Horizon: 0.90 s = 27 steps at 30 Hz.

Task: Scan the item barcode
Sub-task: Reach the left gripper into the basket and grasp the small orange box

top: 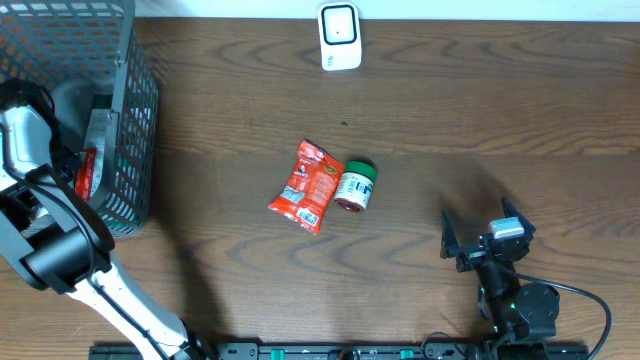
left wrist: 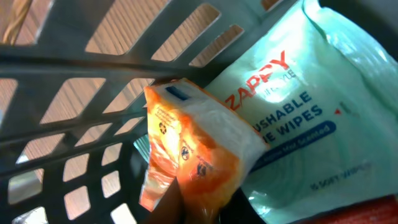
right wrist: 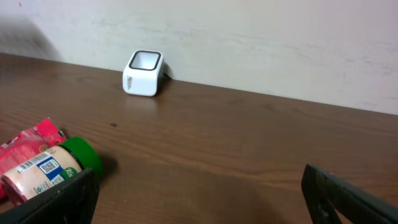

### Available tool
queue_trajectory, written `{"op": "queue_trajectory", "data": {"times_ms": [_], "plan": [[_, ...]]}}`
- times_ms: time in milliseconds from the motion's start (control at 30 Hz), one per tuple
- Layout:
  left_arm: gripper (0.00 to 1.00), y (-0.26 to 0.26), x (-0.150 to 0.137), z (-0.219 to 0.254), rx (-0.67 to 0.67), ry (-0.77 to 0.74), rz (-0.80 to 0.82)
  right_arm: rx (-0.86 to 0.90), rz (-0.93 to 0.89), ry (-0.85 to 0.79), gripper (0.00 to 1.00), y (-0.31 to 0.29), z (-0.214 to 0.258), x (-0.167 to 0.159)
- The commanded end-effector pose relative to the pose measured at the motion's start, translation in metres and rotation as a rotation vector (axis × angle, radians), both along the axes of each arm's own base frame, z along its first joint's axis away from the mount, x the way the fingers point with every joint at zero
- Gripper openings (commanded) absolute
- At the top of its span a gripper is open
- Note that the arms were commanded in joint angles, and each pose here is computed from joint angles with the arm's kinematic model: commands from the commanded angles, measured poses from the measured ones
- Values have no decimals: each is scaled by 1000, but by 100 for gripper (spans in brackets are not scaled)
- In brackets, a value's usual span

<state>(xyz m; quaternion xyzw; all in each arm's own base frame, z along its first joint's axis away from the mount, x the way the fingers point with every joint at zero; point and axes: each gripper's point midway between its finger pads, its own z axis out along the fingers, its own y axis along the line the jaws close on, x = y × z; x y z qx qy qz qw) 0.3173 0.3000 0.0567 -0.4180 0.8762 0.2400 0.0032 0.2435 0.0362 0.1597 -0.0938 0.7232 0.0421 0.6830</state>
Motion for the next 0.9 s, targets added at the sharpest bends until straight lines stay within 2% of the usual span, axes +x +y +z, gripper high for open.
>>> {"op": "queue_trajectory", "data": {"times_ms": [0, 233, 367, 500, 567, 667, 767, 800, 867], "plan": [[7, -7, 7, 24, -25, -104, 10, 8, -13, 2, 99, -3, -1, 0], [7, -7, 9, 126, 117, -347, 20, 8, -13, 2, 99, -3, -1, 0], [7, -35, 19, 189, 81, -592, -47, 8, -13, 2, 99, -3, -1, 0], [7, -89, 29, 254, -55, -871, -202, 8, -13, 2, 99, -3, -1, 0], [7, -111, 27, 280, -102, -965, -267, 8, -13, 2, 99, -3, -1, 0], [7, -162, 22, 321, -247, -1131, -421, 8, -13, 2, 99, -3, -1, 0], [8, -239, 13, 352, -516, -1246, -634, 8, -13, 2, 99, -3, -1, 0], [7, -254, 11, 353, -575, -1246, -667, 8, -13, 2, 99, -3, -1, 0], [7, -315, 5, 348, -792, -1192, -818, 8, -13, 2, 99, -3, -1, 0]]}}
